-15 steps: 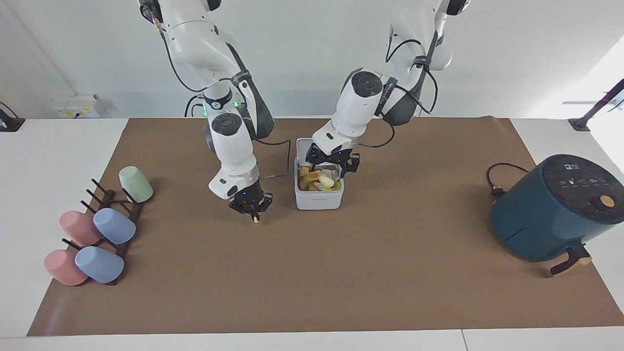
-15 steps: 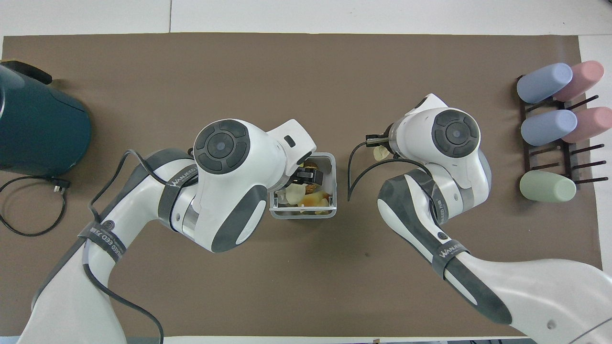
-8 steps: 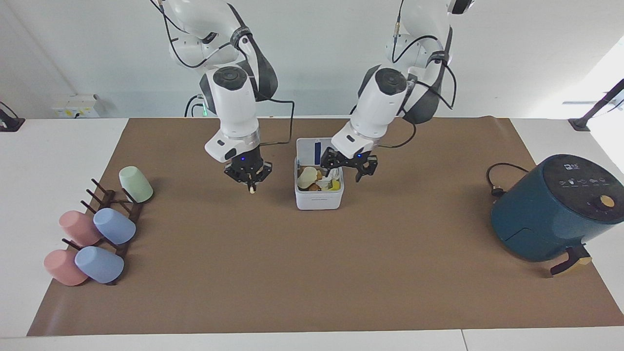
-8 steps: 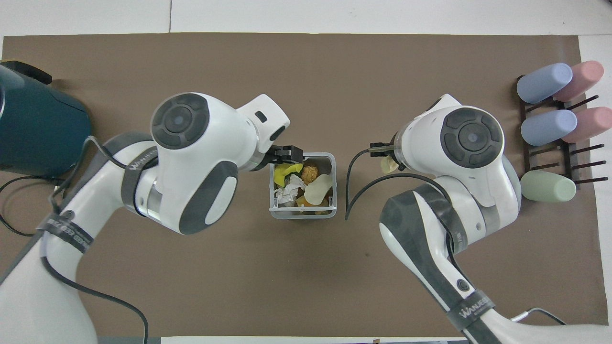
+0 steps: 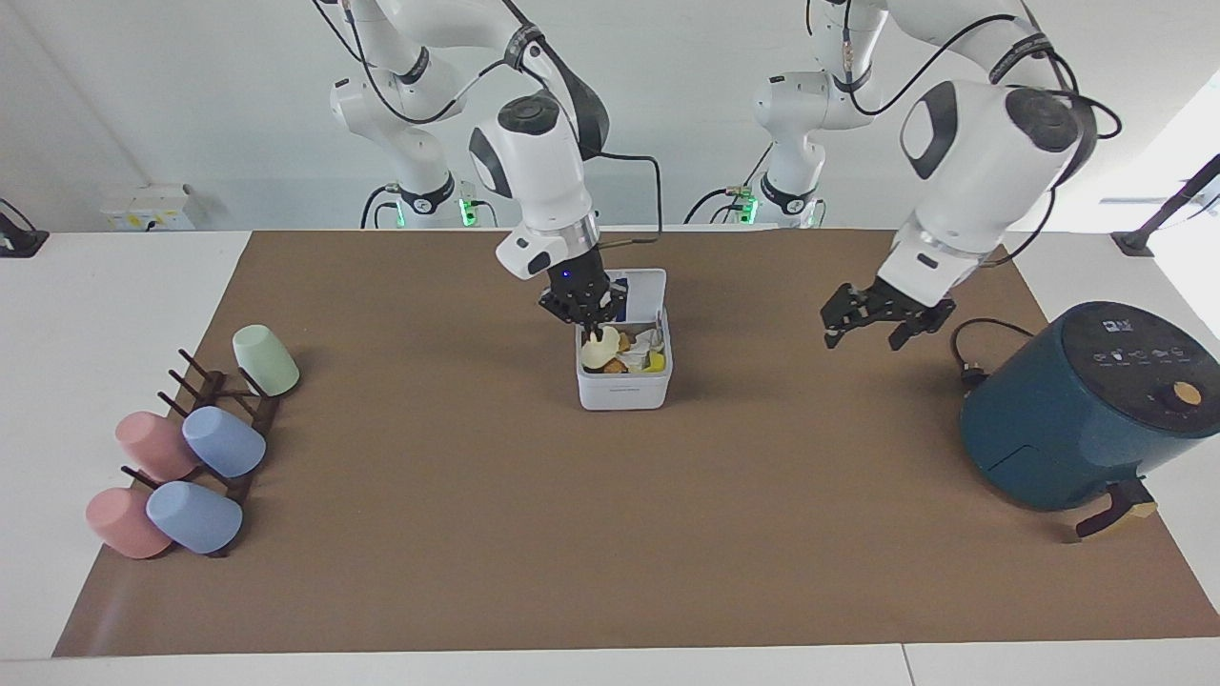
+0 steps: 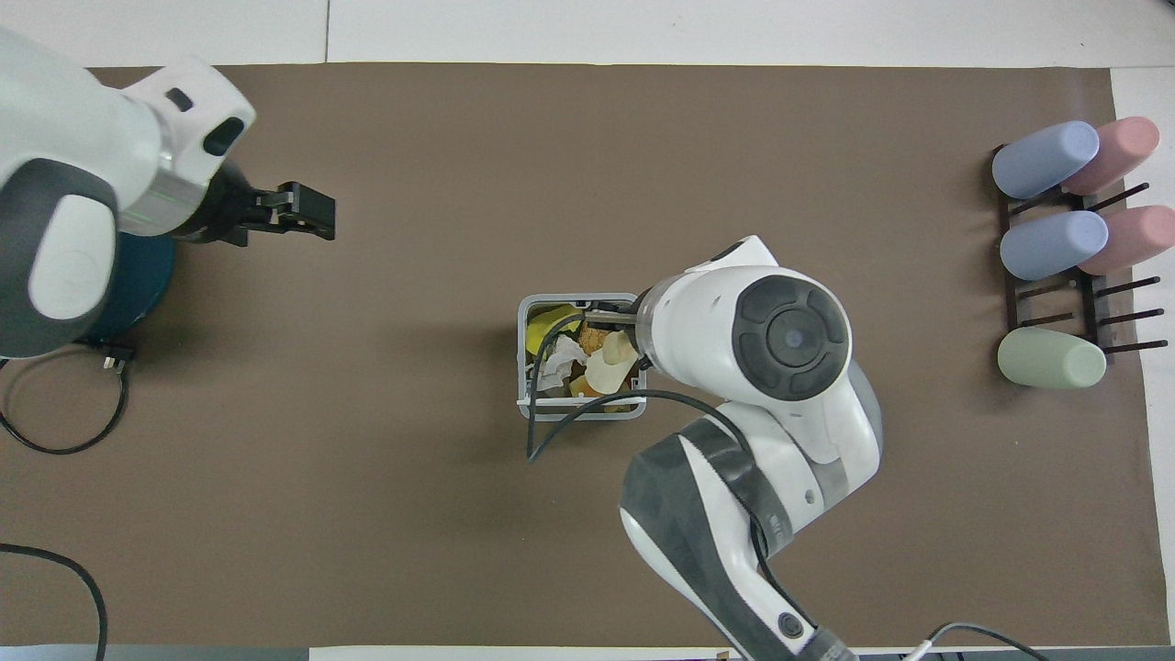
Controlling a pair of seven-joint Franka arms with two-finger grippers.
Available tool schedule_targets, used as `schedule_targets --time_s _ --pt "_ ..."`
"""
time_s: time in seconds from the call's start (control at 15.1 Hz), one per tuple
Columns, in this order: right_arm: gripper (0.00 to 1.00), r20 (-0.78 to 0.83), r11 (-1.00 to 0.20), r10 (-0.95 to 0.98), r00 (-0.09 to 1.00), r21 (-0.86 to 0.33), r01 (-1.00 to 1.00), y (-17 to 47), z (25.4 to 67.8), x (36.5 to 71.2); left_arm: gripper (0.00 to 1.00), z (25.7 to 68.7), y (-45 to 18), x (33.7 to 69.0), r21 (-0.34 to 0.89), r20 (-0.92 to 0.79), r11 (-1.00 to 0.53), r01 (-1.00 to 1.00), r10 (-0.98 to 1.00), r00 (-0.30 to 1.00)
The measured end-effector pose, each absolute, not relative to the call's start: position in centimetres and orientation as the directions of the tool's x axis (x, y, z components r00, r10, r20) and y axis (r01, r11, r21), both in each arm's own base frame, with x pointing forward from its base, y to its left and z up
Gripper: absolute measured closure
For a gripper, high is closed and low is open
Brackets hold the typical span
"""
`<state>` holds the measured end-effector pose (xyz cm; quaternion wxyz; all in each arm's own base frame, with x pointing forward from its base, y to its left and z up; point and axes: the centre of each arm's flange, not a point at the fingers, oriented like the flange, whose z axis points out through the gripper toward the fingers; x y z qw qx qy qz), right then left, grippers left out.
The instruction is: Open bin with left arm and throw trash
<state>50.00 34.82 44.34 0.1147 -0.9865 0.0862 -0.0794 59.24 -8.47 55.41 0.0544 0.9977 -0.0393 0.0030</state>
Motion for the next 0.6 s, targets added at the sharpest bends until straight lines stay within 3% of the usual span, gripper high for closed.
schedule_targets --time_s 0.2,0.27,0.6 --pt "0.92 0.132 -0.958 -0.194 0.972 -0.239 -0.159 34.8 43.7 49.8 0.0 58.8 -5.5 56.4 0.084 -0.035 -0.993 -0.08 -0.083 0.996" --pt "0.86 0.132 -0.958 -0.198 0.971 -0.238 -0.163 34.6 43.6 50.0 0.0 60.0 -5.6 55.3 0.065 -0.046 -0.994 -0.087 -0.09 0.995" --pt "0.37 0.137 -0.956 -0.201 0.97 -0.243 -0.164 34.6 43.7 50.1 0.0 62.2 -5.8 51.6 0.032 -0.081 -0.995 -0.096 -0.098 0.992"
